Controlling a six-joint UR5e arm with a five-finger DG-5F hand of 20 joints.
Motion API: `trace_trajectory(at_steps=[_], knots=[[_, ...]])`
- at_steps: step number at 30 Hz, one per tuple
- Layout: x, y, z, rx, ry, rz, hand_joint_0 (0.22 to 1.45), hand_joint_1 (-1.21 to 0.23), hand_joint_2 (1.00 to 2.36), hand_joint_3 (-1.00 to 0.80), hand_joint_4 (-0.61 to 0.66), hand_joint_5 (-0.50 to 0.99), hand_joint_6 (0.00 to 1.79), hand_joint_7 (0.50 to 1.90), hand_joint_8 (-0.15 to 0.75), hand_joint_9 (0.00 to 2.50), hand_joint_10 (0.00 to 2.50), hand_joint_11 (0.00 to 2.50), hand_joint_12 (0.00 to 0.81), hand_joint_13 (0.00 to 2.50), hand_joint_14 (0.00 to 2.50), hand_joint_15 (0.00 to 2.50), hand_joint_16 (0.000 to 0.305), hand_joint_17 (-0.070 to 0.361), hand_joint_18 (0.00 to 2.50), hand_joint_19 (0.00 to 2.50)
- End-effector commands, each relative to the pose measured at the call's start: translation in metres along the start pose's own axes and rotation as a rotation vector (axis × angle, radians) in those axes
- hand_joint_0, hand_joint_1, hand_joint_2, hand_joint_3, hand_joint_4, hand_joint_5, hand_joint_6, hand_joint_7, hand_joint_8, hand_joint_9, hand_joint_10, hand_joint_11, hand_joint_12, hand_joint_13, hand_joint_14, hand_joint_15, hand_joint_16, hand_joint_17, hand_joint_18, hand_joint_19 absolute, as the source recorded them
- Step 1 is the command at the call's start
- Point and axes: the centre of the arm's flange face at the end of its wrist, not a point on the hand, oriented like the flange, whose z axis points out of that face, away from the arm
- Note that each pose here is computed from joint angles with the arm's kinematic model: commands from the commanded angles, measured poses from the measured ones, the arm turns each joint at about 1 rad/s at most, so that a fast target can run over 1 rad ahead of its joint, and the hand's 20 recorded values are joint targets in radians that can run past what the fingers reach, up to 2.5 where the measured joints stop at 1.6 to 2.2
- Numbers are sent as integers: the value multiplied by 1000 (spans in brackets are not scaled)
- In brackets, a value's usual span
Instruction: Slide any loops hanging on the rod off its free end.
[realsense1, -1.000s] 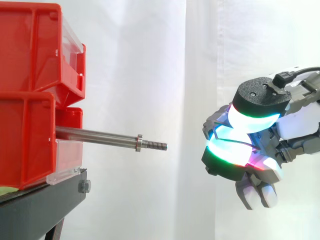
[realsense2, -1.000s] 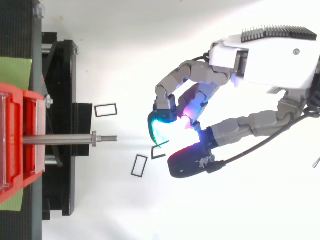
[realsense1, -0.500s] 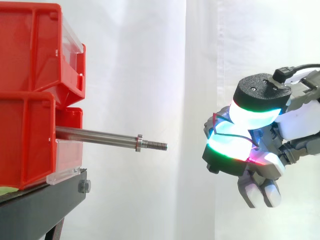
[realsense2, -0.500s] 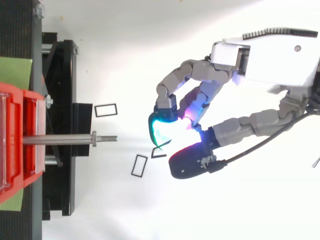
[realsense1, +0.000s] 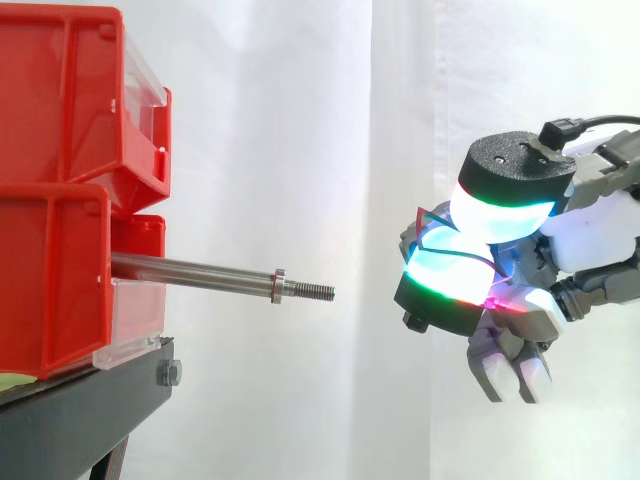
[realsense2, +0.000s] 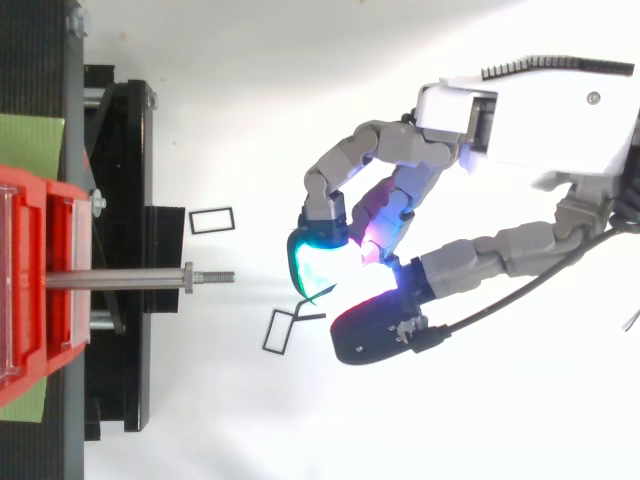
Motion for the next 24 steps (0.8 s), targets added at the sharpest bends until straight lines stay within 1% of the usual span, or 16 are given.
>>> trace_trajectory(at_steps=[1, 2, 3, 7, 8, 12, 14, 15, 17, 18, 19, 24], knots=[[0, 1, 0, -3, -1, -1, 567, -718, 1000, -160, -99, -34, 873, 995, 289, 1186, 26, 739, 392, 897, 18, 576, 61, 138, 851, 592], [0, 0, 0, -2, -1, -2, 566, -717, 1003, -161, -99, -34, 872, 999, 290, 1186, 27, 731, 392, 897, 18, 574, 61, 138, 851, 590], [1, 0, 0, -1, 1, -2, 560, -713, 1029, -169, -103, -34, 872, 992, 292, 1189, 25, 739, 391, 897, 19, 576, 62, 139, 851, 593], [0, 1, 0, -3, -1, -1, 542, -697, 1103, -187, -109, -31, 867, 983, 287, 1211, 26, 716, 390, 899, 19, 574, 63, 141, 858, 586], [1, 1, 0, -4, 0, -2, 536, -692, 1134, -198, -110, -31, 865, 998, 290, 1212, 24, 727, 391, 901, 19, 572, 63, 141, 859, 576], [0, 0, 0, -2, -1, -2, 527, -684, 1167, -205, -114, -30, 862, 1004, 286, 1218, 27, 721, 394, 903, 18, 572, 63, 143, 858, 576], [1, -1, 0, -1, 1, -2, 523, -678, 1185, -210, -119, -29, 859, 1009, 286, 1225, 26, 709, 394, 904, 17, 568, 63, 143, 854, 585], [0, -1, 0, 0, 0, -2, 513, -664, 1232, -224, -119, -28, 857, 1004, 285, 1229, 27, 719, 392, 904, 20, 567, 64, 143, 859, 574], [1, 0, 1, -2, 1, -2, 510, -657, 1248, -227, -118, -27, 855, 1016, 283, 1240, 27, 719, 391, 913, 17, 565, 64, 145, 862, 574], [0, 0, 0, -2, -1, -2, 506, -649, 1267, -231, -119, -26, 854, 1016, 281, 1243, 24, 721, 393, 920, 20, 569, 64, 145, 862, 582], [1, -1, 0, -1, 1, -2, 500, -638, 1298, -240, -118, -26, 853, 1018, 283, 1259, 26, 721, 392, 925, 18, 571, 65, 145, 863, 580], [0, 0, 0, -2, -1, -2, 494, -622, 1332, -247, -109, -24, 849, 1029, 292, 1295, 25, 737, 396, 969, 19, 589, 65, 146, 870, 578]])
